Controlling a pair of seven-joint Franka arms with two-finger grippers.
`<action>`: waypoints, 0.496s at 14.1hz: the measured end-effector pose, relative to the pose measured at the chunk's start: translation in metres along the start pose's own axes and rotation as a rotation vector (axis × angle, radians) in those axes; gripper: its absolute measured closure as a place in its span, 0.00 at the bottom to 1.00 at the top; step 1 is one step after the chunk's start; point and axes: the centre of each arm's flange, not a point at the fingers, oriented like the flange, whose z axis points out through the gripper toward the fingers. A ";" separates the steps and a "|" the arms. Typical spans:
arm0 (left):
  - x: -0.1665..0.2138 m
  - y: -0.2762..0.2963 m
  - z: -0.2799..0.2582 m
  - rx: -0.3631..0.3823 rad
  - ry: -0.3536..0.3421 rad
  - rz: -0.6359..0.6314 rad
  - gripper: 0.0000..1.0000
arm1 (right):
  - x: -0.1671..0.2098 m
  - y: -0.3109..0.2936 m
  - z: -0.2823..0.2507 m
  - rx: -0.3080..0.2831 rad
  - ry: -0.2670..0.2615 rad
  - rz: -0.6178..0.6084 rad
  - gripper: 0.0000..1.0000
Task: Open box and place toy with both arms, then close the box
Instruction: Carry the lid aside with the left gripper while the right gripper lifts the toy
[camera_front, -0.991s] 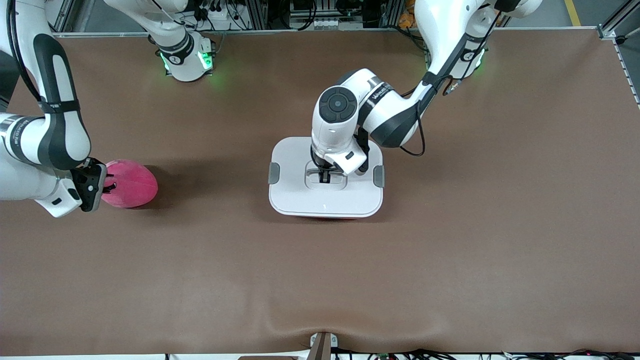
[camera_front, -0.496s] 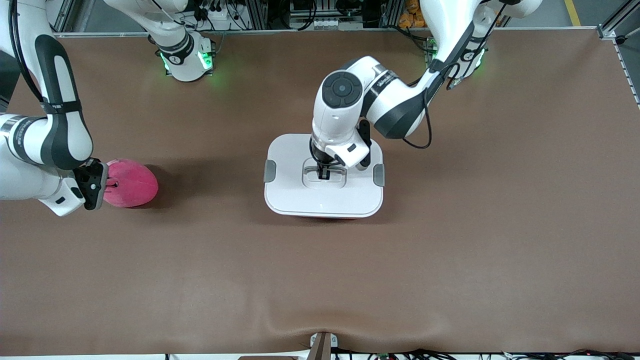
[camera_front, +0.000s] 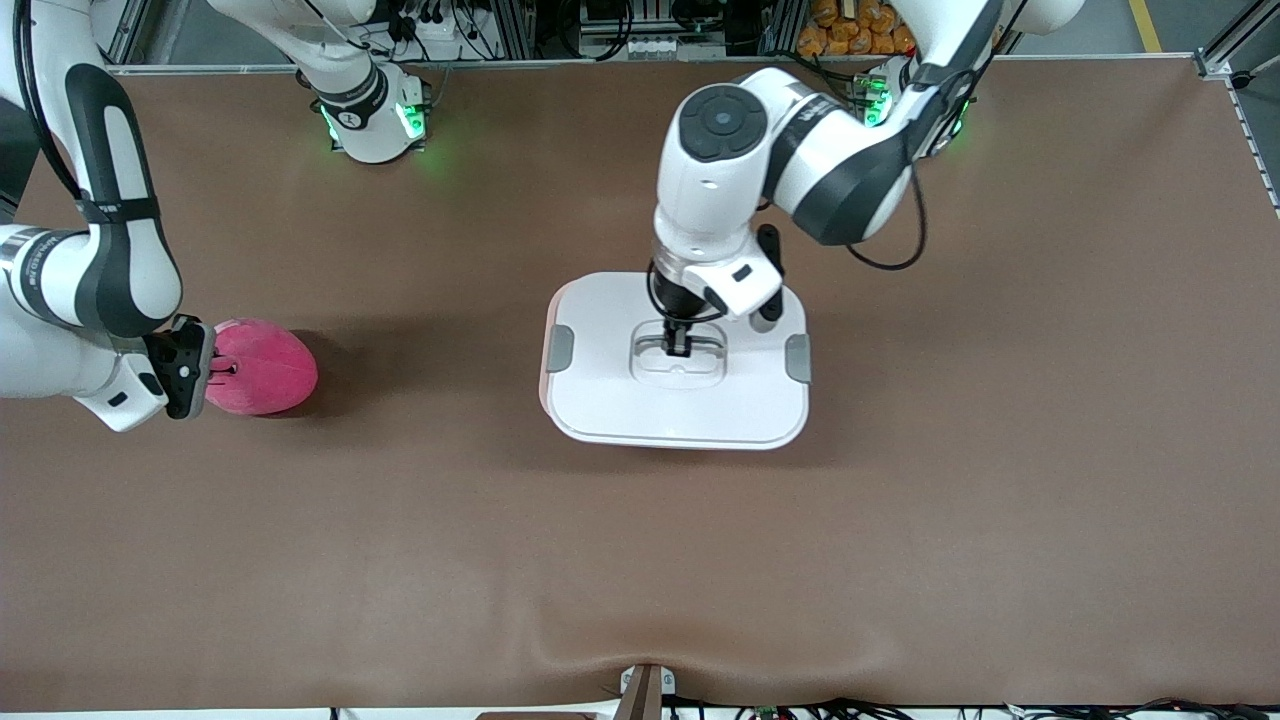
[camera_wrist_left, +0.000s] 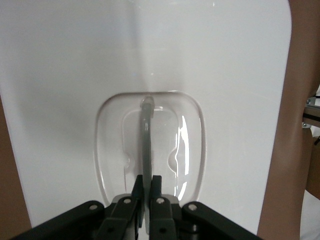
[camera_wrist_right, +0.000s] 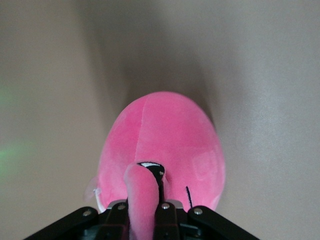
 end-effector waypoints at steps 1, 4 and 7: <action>0.011 0.006 -0.006 -0.003 0.003 0.007 0.93 | 0.001 -0.003 -0.007 0.001 0.004 -0.001 0.87; 0.036 0.021 -0.022 -0.025 0.000 0.044 0.93 | 0.004 -0.007 -0.028 -0.006 0.012 -0.004 0.87; 0.072 0.037 -0.046 -0.044 0.007 0.054 0.93 | 0.005 -0.009 -0.041 0.007 0.013 0.040 0.87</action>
